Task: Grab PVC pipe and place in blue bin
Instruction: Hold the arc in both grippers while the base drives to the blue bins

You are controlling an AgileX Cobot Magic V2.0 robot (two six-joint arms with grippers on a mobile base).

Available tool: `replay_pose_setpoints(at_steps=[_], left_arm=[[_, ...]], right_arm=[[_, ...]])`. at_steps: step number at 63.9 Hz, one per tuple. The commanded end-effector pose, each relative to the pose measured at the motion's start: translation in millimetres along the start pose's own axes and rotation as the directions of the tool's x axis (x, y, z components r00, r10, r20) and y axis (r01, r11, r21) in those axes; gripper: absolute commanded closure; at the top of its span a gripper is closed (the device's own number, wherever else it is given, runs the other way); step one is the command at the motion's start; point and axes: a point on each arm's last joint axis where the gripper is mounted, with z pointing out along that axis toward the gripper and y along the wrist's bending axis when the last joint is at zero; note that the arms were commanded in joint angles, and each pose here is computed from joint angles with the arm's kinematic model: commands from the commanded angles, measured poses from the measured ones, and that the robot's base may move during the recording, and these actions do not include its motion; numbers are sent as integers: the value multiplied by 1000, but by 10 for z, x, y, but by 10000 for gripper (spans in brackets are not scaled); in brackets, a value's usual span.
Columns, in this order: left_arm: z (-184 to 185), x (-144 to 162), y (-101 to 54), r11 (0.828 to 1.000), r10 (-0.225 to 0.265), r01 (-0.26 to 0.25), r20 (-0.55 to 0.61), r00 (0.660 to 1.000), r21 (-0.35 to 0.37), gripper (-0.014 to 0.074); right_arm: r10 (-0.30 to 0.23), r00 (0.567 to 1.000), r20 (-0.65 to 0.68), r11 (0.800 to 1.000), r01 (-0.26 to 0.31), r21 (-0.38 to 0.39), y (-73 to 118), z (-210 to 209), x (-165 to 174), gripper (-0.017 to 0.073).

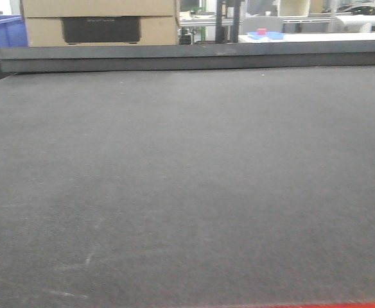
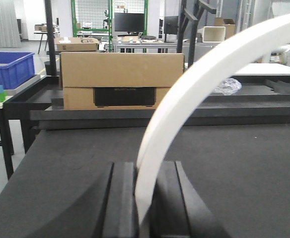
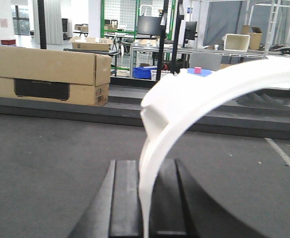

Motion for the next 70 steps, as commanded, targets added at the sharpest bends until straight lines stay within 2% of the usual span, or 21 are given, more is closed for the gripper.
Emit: replay_pose_setpoints(at_steps=[1, 70], left_arm=[[-19, -42, -4, 1000, -2, 2, 38, 999, 4, 704], [-19, -42, -4, 1000, -2, 2, 38, 999, 4, 704]], right_arm=[[-8, 1000, 22, 1000, 8, 3, -2, -10, -17, 727], [-8, 1000, 22, 1000, 8, 3, -2, -10, -17, 727]])
